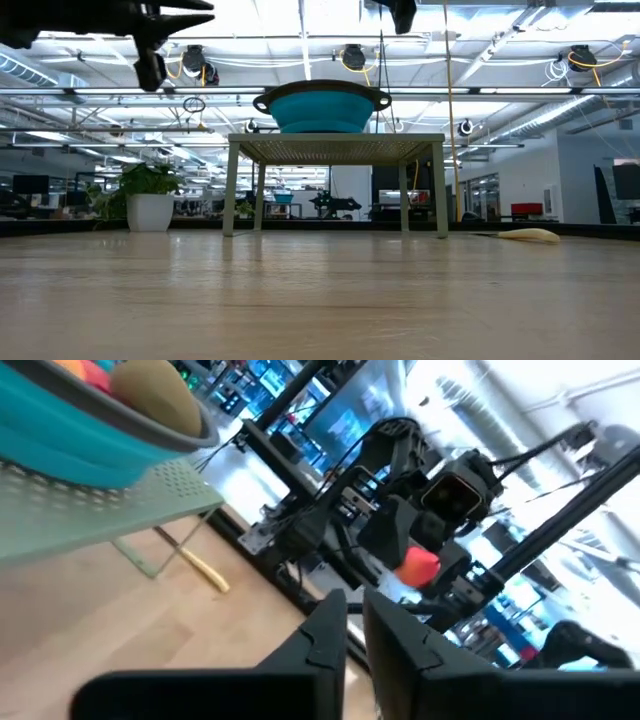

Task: Pick & Place Fruit
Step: Put the peach into the colander on the shelf

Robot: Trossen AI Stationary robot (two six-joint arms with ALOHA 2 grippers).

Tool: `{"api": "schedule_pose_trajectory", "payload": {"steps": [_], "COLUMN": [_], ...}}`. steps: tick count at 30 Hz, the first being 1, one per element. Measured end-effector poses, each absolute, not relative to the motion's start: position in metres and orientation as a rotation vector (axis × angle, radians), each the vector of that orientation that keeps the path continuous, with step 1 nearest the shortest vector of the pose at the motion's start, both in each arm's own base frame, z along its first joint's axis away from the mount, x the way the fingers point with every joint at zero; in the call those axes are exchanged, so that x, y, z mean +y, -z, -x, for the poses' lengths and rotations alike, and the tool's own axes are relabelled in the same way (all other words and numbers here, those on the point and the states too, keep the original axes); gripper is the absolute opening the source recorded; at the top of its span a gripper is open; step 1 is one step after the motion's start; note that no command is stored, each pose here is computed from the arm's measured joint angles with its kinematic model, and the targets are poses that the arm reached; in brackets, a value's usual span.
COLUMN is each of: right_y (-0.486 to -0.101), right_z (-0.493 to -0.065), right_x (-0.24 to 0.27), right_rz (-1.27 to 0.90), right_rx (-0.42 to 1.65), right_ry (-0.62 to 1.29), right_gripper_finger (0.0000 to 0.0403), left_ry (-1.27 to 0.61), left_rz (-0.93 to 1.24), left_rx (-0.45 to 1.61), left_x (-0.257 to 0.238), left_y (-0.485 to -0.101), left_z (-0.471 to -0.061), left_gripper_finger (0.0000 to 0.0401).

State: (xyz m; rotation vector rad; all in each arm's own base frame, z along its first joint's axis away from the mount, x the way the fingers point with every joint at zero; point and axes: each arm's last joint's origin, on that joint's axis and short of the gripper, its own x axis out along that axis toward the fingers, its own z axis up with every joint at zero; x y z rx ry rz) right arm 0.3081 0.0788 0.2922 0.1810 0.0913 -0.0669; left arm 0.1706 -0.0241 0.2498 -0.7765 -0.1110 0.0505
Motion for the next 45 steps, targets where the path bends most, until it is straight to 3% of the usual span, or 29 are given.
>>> {"api": "schedule_pose_trajectory", "payload": {"steps": [13, 18, 45], "right_y": [-0.292, -0.292, -0.286], "right_z": [-0.308, -0.309, -0.311], "right_x": [0.079, 0.075, 0.063], "right_rz": [-0.047, -0.009, 0.033], "right_rx": [0.096, 0.097, 0.158], "right_ry": [0.063, 0.073, 0.110], "right_gripper_finger": [0.0105, 0.0109, 0.0104], "left_ry": [-0.029, -0.032, -0.063], "left_rz": [0.804, 0.791, 0.737], "left_rx": [-0.215, -0.189, -0.081], "left_x": [-0.032, -0.037, -0.060], "left_y": [-0.241, -0.244, -0.265], "left_z": [-0.215, -0.232, -0.313], "left_gripper_finger": [0.0202, 0.0241, 0.0255]}}
